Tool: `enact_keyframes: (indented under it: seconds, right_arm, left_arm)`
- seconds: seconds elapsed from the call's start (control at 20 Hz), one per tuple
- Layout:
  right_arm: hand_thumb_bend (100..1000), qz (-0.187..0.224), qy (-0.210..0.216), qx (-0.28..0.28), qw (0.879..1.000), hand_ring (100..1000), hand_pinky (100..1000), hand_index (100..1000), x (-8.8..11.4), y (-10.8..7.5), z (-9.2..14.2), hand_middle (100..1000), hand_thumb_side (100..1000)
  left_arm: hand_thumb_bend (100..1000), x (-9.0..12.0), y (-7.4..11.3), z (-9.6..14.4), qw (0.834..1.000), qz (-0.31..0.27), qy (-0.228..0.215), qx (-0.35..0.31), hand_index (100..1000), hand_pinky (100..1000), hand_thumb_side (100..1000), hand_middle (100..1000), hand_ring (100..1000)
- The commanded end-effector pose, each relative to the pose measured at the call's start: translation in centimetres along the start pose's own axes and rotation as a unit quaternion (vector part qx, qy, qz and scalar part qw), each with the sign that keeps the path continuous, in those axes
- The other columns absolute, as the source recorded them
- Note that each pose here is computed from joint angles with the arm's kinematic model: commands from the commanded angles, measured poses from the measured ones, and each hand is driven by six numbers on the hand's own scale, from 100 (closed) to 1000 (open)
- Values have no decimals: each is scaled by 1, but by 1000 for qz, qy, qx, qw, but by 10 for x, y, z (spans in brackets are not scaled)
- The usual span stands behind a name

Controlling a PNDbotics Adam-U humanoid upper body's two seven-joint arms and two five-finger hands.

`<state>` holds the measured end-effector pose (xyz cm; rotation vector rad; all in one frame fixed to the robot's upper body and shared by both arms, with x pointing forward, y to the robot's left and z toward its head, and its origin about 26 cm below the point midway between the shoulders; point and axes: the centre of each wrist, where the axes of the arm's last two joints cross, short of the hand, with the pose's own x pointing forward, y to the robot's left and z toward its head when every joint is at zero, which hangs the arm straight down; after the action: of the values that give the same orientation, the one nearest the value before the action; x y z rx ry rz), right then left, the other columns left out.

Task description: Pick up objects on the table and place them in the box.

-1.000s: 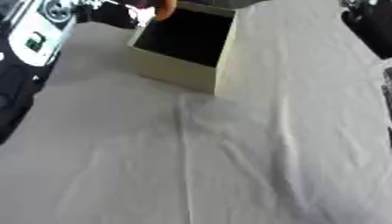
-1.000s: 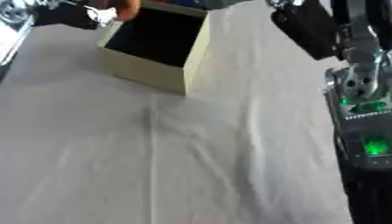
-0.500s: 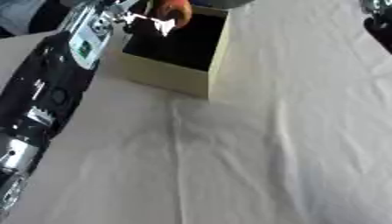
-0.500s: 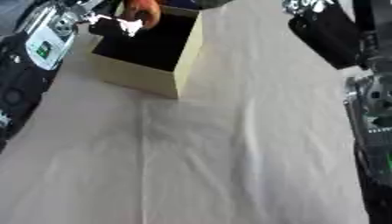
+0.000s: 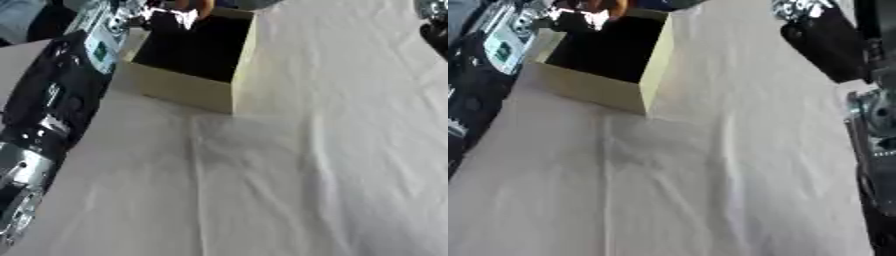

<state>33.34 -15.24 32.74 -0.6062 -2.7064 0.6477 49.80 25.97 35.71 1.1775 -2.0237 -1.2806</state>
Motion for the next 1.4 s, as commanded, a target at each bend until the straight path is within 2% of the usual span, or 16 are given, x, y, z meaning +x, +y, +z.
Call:
enact_keyframes:
  seconds: [0.05,0.3,0.35,0.5,0.6,0.7,0.75,0.9,0.95,1.05,1.15,1.2,1.25,1.4]
  right_arm:
    - [100,-3,-18,-11,1000,757,804,765,8,-5,-6,564,752]
    - [100,-5,-15,-11,1000,757,803,764,7,-6,-5,563,755]
    - [100,-5,-15,-12,1000,757,803,764,8,-6,-5,564,754]
    - [100,-6,-15,-14,1000,757,803,764,8,-6,-4,564,756]
    - [100,-6,-13,-14,1000,757,802,764,7,-6,-3,563,756]
    - [100,-6,-12,-14,1000,757,802,764,7,-7,-3,563,757]
    - [100,-6,-12,-14,1000,757,802,763,6,-7,-3,563,757]
    - [100,-7,-9,-13,1000,757,801,763,6,-7,-2,563,759]
    - [100,-7,-8,-13,1000,757,801,763,5,-6,-1,563,759]
    - [100,-8,-7,-13,1000,757,801,763,5,-6,0,563,759]
    - [100,-8,-5,-14,1000,757,800,763,4,-6,1,563,760]
    - [100,-8,-3,-14,1000,757,800,763,4,-6,1,563,760]
    - [100,-8,-1,-14,1000,757,800,763,3,-6,2,563,760]
    - [100,-8,2,-16,1000,758,800,762,2,-6,4,563,760]
  left_arm:
    - [100,-8,18,0,1000,-5,2,10,609,328,323,564,518]
    - [100,-12,12,2,999,-3,-1,-40,651,395,225,588,561]
    - [100,-13,10,3,999,-4,3,-54,665,425,182,594,581]
    - [100,-16,6,5,995,-16,25,-100,669,441,140,595,593]
    - [100,-16,4,7,992,-23,34,-120,683,463,166,607,610]
    - [100,-17,3,7,990,-26,39,-130,705,496,235,629,637]
    - [100,-17,2,8,990,-27,40,-134,745,541,308,693,690]
    - [271,-17,2,8,988,-32,39,-148,843,637,464,774,784]
    - [367,-18,2,8,987,-34,39,-152,886,665,541,809,816]
    - [439,-18,4,8,987,-39,39,-148,908,717,603,830,849]
    - [464,-18,6,9,990,-36,39,-134,909,712,639,831,845]
    - [429,-18,6,9,991,-34,38,-126,898,696,628,821,831]
    - [353,-18,7,9,992,-31,38,-117,878,665,590,800,806]
    - [270,-18,9,9,995,-18,35,-96,850,622,563,777,774]
